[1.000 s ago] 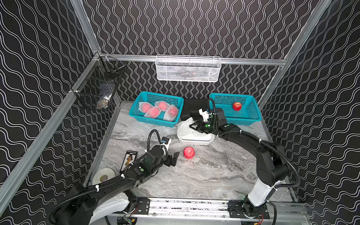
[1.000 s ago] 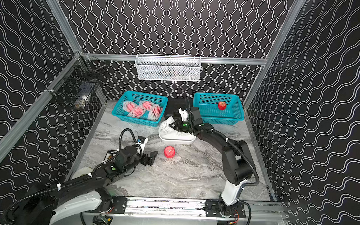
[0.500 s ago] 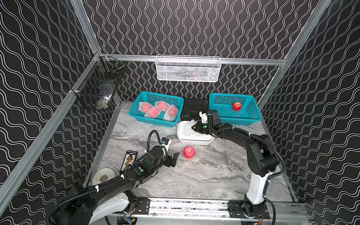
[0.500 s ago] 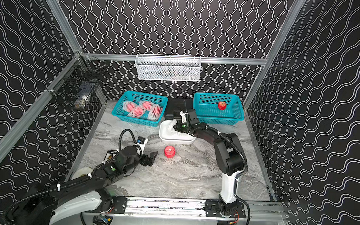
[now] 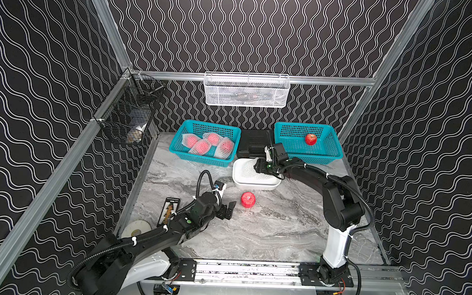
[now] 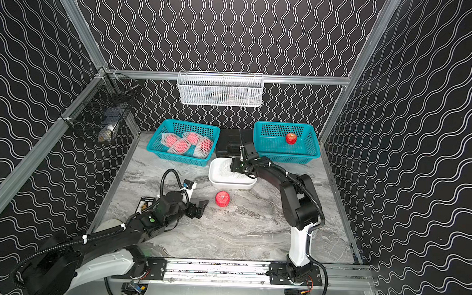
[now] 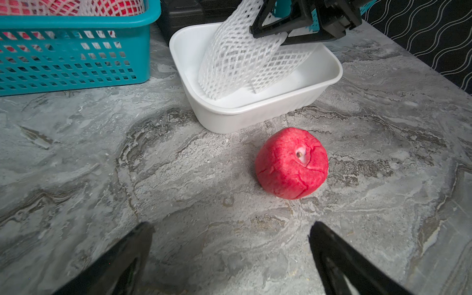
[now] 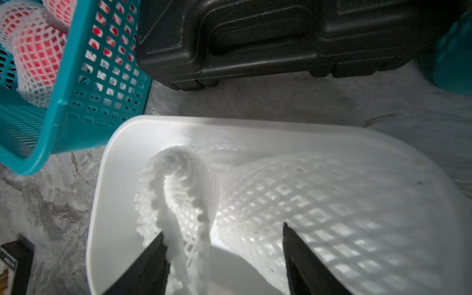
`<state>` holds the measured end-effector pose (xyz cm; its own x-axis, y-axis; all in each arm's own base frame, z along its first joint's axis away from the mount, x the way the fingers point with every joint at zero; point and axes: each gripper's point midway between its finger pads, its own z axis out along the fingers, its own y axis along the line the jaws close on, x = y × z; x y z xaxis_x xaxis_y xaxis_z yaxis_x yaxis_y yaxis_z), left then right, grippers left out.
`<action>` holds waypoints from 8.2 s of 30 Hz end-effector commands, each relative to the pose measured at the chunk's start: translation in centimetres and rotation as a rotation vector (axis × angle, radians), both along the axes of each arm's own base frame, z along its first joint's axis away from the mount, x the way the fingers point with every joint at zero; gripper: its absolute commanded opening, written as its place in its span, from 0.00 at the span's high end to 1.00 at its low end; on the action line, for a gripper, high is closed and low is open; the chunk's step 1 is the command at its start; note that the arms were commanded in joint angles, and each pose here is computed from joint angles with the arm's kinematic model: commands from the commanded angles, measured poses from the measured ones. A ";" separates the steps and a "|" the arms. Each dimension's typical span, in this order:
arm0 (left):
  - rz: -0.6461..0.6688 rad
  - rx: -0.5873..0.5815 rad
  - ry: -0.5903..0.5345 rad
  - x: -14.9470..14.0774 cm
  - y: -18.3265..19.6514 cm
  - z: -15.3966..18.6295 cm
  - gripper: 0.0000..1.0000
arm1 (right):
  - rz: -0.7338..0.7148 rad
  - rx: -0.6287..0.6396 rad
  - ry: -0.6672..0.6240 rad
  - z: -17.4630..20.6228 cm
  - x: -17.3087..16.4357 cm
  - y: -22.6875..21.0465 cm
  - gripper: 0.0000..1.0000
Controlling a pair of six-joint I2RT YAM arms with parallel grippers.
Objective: Remove foam nets from apples
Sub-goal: Place the foam net into the storage box, then pick up the apple from the center of the board, then place the apple in the basket, then pick up the apple from the basket.
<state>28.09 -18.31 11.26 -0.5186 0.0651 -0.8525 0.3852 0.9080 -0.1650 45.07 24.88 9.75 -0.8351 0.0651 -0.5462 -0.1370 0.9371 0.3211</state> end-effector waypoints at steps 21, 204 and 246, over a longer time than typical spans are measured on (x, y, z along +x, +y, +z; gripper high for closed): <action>-0.003 -0.026 -0.029 0.5 -0.5 1.3 0.01 | 0.127 -0.021 -0.120 8.4 -1.9 0.5 0.68; 0.165 0.024 0.024 22.4 6.5 11.4 0.05 | 0.101 0.463 -0.591 14.1 -5.1 -4.5 0.03; 0.138 0.108 0.198 37.0 6.6 -2.7 0.06 | 0.362 0.614 -0.568 8.2 -11.7 1.7 0.00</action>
